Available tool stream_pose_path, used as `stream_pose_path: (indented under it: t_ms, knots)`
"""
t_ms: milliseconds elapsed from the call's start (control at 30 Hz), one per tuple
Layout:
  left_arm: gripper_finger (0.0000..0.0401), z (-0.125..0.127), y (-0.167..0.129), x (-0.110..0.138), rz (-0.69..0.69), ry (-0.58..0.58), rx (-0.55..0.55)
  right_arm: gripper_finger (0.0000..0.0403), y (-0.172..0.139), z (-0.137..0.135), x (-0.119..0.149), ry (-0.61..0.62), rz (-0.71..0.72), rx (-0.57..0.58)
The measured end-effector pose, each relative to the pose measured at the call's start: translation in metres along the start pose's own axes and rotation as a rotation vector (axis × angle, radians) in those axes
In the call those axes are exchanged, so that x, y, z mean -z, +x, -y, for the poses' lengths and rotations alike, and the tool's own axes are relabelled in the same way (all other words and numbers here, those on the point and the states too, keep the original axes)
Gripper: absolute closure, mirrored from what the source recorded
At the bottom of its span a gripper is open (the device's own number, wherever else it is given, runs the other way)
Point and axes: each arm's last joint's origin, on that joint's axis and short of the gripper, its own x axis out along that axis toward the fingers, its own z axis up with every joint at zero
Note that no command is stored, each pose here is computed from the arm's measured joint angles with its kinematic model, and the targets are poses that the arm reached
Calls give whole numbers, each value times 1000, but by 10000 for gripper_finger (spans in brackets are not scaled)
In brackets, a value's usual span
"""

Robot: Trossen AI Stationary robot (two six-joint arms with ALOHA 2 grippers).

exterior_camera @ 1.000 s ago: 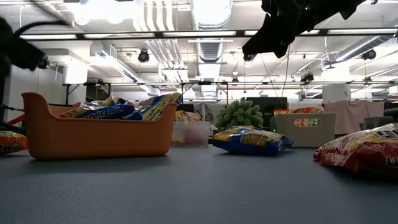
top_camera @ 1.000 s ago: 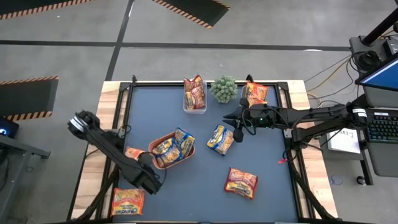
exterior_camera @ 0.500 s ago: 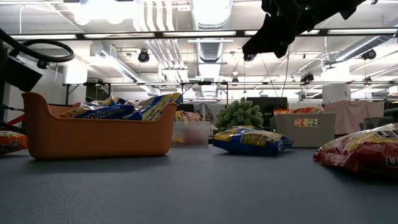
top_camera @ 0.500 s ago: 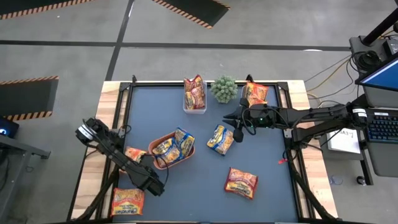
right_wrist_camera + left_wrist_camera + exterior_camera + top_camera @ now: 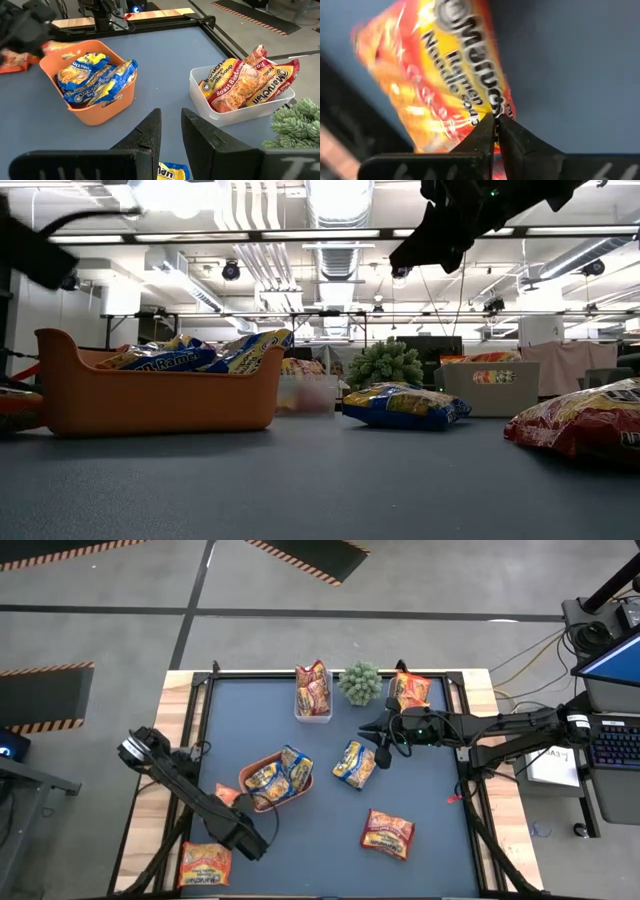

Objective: Sort Maruchan noodles
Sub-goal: Put the orange noodle pack into the gray bin

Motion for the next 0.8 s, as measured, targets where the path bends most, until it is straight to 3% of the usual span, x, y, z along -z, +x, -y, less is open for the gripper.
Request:
stream_pose_path:
  t_ms: [133,267,400,567,667,800]
  knots:
    - [401,22,-21,4,33,256,198,339,0,0,0,0,0,0]
    - [401,45,-43,10,198,478,405,339,0,0,0,0,-2,-5]
    - [401,56,-52,4,452,585,357,339,0,-1,0,-4,-3,-10]
    - [401,64,-48,-4,638,739,266,339,0,-3,0,-4,-5,-40]
    - [401,67,-47,-6,679,798,241,339,-1,-5,0,9,-6,-103]
    - [401,63,-53,-1,608,816,225,339,-1,-8,0,44,-16,-181]
